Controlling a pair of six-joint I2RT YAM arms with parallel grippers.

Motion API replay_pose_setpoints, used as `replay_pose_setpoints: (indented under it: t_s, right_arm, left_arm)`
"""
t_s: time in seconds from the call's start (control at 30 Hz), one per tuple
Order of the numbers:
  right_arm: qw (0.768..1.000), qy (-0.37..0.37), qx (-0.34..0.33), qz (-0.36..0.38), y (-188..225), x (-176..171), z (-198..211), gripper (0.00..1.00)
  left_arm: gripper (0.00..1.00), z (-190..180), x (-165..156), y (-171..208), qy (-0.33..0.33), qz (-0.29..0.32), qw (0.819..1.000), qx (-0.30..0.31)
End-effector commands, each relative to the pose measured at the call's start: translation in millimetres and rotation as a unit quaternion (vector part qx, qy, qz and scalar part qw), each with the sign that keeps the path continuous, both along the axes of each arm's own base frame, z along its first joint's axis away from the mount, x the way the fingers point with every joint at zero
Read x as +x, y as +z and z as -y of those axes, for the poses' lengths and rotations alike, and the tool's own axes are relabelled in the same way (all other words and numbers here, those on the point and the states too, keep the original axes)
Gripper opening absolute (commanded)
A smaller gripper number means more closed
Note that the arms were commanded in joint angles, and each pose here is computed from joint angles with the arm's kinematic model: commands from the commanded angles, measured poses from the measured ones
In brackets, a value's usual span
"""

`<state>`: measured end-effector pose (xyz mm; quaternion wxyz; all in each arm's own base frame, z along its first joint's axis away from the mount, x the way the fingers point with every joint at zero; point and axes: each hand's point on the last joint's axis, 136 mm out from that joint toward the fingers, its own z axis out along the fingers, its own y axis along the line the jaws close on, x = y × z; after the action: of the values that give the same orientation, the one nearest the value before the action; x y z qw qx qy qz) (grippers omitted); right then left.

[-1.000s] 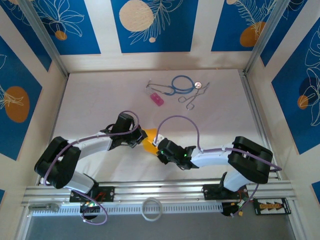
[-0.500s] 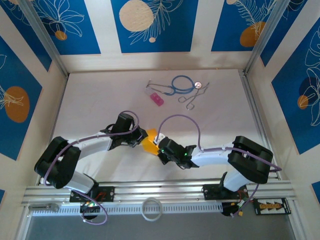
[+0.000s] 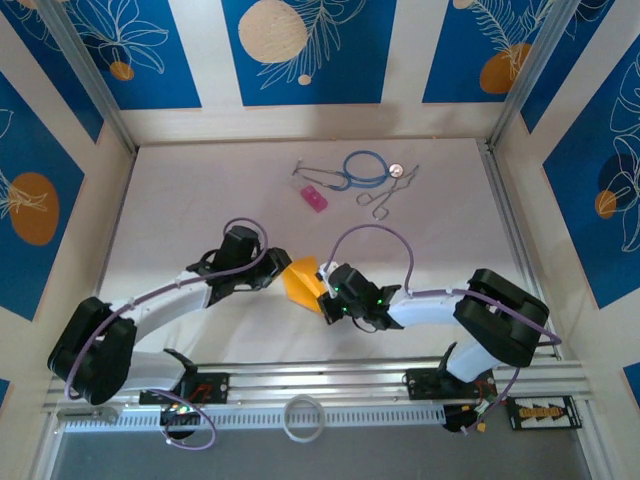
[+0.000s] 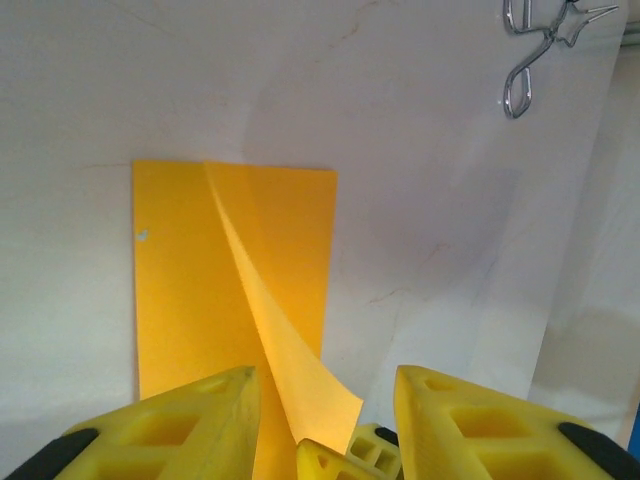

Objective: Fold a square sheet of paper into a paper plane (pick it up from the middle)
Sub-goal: Fourth fold the wing at the center of the table.

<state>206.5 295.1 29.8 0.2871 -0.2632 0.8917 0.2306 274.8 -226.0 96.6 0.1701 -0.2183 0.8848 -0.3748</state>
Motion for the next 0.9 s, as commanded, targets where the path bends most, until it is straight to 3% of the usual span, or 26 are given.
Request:
replay_pose_setpoints:
  t_s: [0.0,0.23,0.53,0.87]
  right_arm:
    - [0.999,0.001,0.032,-0.029,-2.2,-5.5,-4.7,0.00]
    - [0.998,-0.015,0.046,-0.046,-9.2,-4.5,-1.8,0.00]
    - [1.000,-0.024,0.000,-0.009,-13.9,2.8,7.0,0.00]
    - [0.999,-0.036,0.019,-0.015,-12.2,1.3,5.4,0.01]
  left_arm:
    - [0.39,-11.8,-3.9,-9.1,0.009,-0.003,1.000,0.025]
    - [0.27,-4.6,-4.7,-15.4,-0.002,-0.008,1.000,0.008]
    - [0.08,13.5,-10.4,-36.2,-0.043,-0.043,0.998,-0.005]
    - [0.04,16.0,-14.6,-48.6,-0.045,-0.057,0.997,-0.001]
